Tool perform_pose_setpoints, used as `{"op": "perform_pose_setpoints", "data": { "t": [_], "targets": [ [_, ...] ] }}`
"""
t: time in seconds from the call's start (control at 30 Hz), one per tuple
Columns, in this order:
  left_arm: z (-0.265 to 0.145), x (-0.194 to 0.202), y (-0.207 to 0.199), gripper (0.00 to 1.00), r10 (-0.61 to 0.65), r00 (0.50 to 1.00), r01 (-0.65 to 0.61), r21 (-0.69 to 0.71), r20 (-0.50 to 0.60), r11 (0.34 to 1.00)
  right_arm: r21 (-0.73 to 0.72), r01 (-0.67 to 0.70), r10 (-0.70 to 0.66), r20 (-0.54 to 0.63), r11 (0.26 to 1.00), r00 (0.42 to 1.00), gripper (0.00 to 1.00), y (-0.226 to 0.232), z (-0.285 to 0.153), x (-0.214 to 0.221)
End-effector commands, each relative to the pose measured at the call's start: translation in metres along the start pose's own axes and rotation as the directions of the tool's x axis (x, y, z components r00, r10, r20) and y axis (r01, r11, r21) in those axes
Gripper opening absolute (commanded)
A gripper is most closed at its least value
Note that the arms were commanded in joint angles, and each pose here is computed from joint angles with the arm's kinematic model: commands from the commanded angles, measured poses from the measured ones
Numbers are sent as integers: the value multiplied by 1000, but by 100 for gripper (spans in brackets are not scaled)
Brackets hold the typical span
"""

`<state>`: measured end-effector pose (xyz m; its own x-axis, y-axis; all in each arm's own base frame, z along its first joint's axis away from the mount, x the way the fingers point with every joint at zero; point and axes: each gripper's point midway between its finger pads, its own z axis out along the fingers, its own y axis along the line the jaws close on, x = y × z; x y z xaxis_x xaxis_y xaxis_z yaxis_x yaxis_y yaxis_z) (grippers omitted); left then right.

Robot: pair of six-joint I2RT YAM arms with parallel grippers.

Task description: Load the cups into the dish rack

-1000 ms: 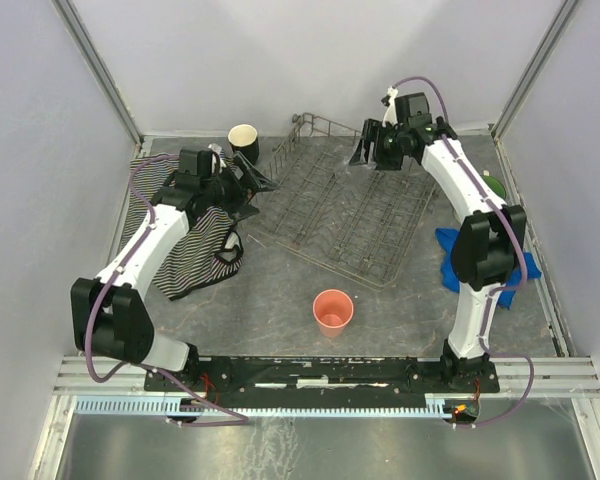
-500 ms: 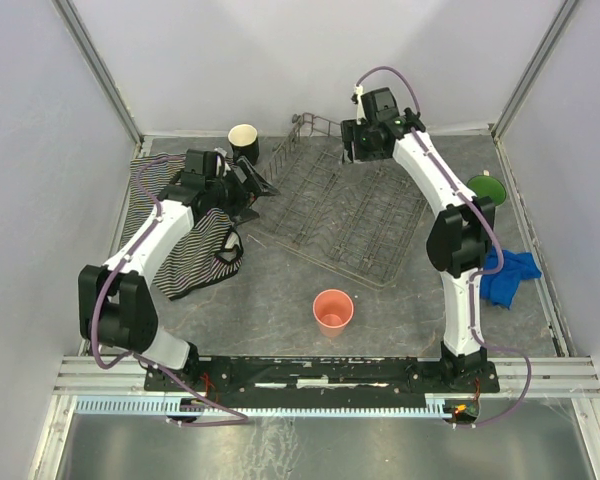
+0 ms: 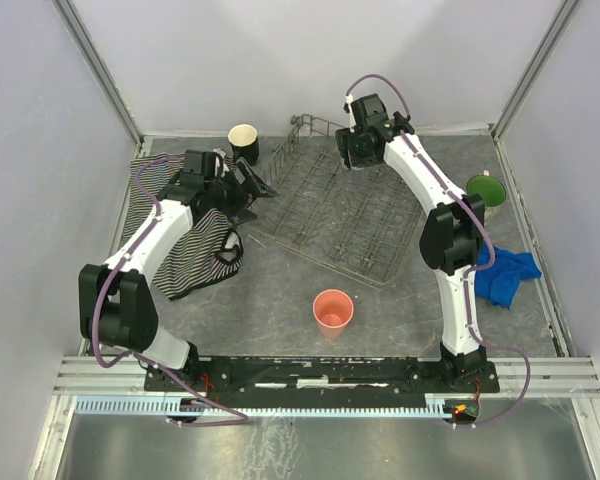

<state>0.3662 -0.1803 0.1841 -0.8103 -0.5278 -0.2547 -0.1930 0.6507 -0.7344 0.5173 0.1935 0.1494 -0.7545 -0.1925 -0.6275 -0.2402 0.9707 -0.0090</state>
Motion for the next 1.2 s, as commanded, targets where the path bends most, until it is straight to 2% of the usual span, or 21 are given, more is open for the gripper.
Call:
{"op": "perform_pose_setpoints", "data": {
  "t": [0.0,0.6,1.17],
  "targets": [
    [-6,-4,1,94,56,998,-56,9,20,998,13,5,-7,93,1000,996,27,1,-4,-31],
    [-4,-4,10,94,45,999,-45,-6,15,999,-11,25,-25,60,1000,998,27,17,8,-21],
    [-5,-1,19,94,37,999,-37,-18,12,999,10,19,-19,29,1000,999,27,11,28,-10]
  ]
}}
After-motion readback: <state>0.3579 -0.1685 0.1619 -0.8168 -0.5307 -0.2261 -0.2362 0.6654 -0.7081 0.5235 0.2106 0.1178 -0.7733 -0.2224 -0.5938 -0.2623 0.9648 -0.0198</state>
